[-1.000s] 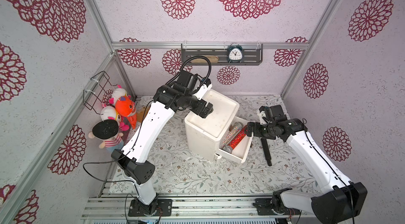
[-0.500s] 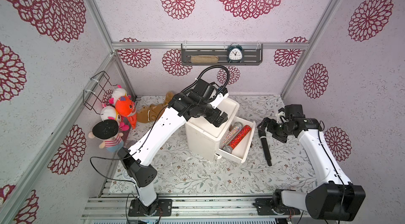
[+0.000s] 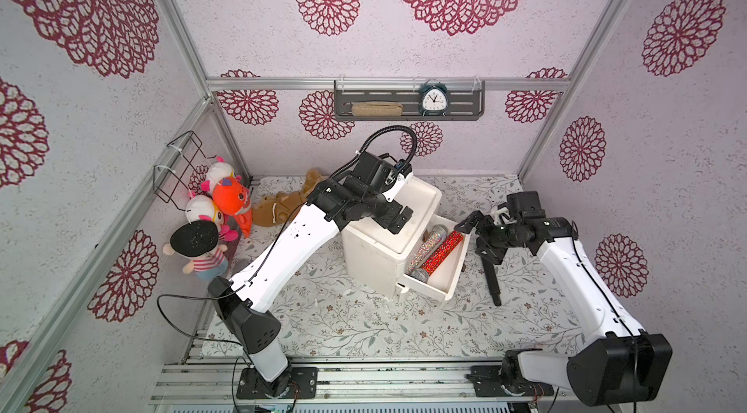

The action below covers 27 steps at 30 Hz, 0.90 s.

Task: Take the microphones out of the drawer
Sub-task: Pick up the microphone from the drawer.

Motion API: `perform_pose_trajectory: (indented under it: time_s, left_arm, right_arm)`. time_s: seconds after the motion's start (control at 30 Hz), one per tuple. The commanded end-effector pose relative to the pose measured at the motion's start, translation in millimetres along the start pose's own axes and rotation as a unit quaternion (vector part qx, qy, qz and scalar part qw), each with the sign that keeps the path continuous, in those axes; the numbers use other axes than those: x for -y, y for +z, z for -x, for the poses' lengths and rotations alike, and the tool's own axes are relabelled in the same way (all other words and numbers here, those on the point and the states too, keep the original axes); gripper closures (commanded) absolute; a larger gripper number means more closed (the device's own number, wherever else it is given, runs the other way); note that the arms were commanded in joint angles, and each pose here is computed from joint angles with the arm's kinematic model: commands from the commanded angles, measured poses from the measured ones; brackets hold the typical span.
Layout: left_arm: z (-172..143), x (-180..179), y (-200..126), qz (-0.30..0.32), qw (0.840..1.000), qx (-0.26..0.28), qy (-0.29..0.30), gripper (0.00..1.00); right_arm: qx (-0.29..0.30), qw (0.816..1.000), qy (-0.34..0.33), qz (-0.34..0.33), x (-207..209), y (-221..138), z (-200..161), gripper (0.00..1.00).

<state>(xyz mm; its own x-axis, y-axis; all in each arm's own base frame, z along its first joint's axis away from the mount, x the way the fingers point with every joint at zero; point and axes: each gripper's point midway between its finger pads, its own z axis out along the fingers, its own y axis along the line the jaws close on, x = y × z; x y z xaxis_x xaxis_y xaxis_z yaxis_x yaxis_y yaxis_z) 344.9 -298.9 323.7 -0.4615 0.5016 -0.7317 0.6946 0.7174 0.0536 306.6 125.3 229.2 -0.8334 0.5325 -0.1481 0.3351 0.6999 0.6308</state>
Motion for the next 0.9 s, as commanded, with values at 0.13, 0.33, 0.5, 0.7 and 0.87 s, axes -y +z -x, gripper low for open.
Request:
perform_pose_trajectory:
  time_s: [0.13, 0.33, 0.5, 0.7, 0.87]
  left_arm:
    - [9, -42, -33, 0.057, 0.996, 0.053, -0.035, 0.03]
    - [-5, -76, -56, 0.089, 0.992, 0.07, -0.064, 0.03]
    - [-15, -107, -65, 0.115, 0.987, 0.07, -0.092, 0.03]
    - [-13, -121, -57, 0.095, 0.986, 0.065, -0.119, 0.03]
    - [-14, -125, -53, 0.089, 0.986, 0.064, -0.126, 0.03]
  right_arm:
    - [0.028, 0.994, 0.058, -0.087, -16, 0, -6, 0.01]
    - [0.005, 0.988, 0.088, -0.125, -25, 22, -16, 0.01]
    - [0.007, 0.979, 0.103, -0.178, -14, 37, -20, 0.01]
    - [-0.008, 0.97, 0.116, -0.212, -3, 57, -25, 0.01]
    - [-0.019, 0.968, 0.122, -0.219, 4, 69, -33, 0.04]
